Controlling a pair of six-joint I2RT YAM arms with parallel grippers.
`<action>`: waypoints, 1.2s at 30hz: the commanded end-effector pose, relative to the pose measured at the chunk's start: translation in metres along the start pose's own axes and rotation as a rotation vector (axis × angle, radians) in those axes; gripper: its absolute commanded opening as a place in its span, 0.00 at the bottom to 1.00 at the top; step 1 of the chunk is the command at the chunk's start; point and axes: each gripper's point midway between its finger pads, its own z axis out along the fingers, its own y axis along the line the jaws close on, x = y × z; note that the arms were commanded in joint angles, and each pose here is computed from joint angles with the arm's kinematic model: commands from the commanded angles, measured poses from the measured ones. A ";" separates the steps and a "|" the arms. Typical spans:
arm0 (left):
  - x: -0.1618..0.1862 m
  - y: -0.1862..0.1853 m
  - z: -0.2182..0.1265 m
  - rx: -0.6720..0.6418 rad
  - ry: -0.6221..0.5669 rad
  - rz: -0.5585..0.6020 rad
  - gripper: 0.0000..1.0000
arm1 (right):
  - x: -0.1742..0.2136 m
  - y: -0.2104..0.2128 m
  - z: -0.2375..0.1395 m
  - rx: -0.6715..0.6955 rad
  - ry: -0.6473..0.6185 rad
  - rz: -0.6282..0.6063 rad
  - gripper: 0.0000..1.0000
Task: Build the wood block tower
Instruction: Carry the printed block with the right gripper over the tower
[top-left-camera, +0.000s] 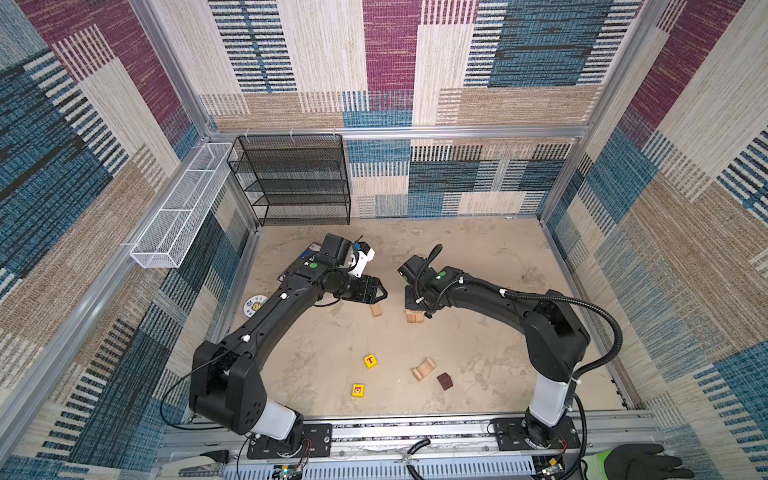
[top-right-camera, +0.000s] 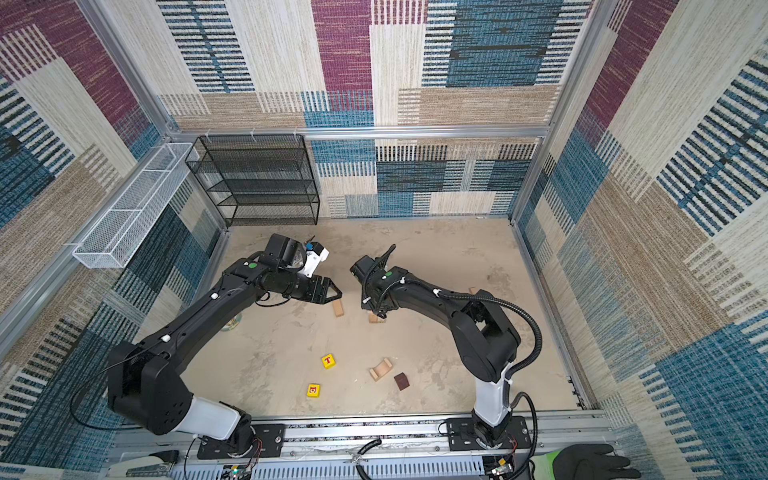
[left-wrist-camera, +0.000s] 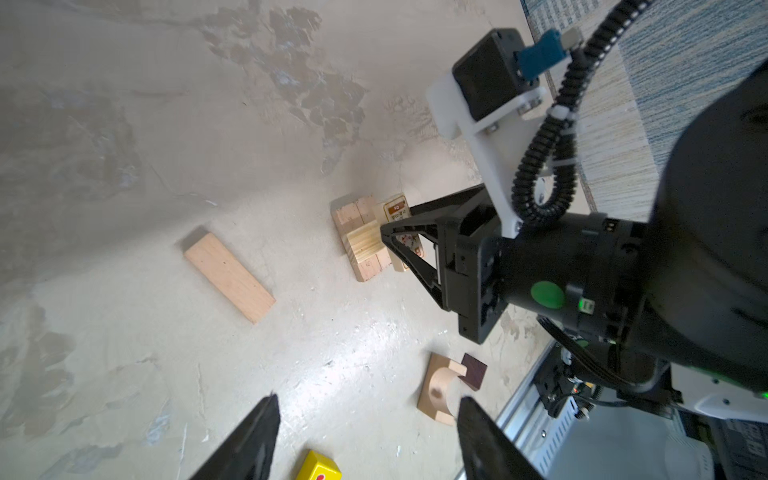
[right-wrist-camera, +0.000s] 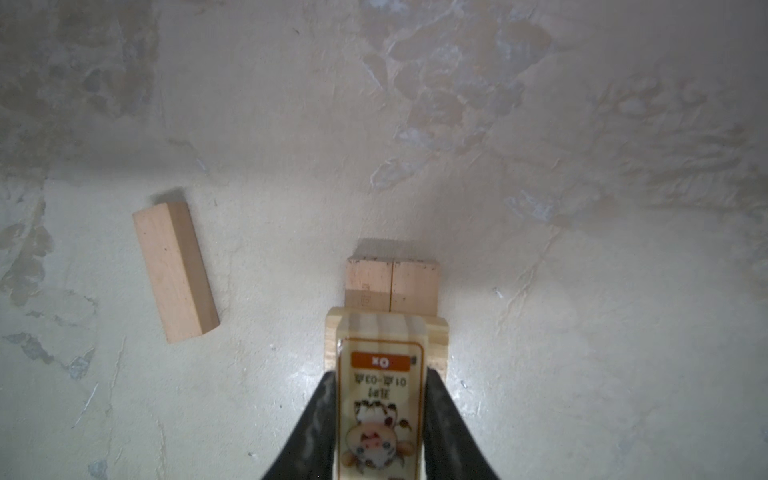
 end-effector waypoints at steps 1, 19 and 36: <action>-0.001 -0.013 0.006 0.096 0.040 -0.012 0.71 | 0.004 0.003 0.002 -0.008 0.030 0.012 0.00; 0.011 0.005 0.021 0.043 0.137 -0.074 0.69 | 0.005 -0.006 0.012 0.030 0.069 0.005 0.00; 0.012 0.012 0.022 0.012 0.138 -0.079 0.69 | 0.007 -0.005 0.015 0.017 0.082 -0.001 0.08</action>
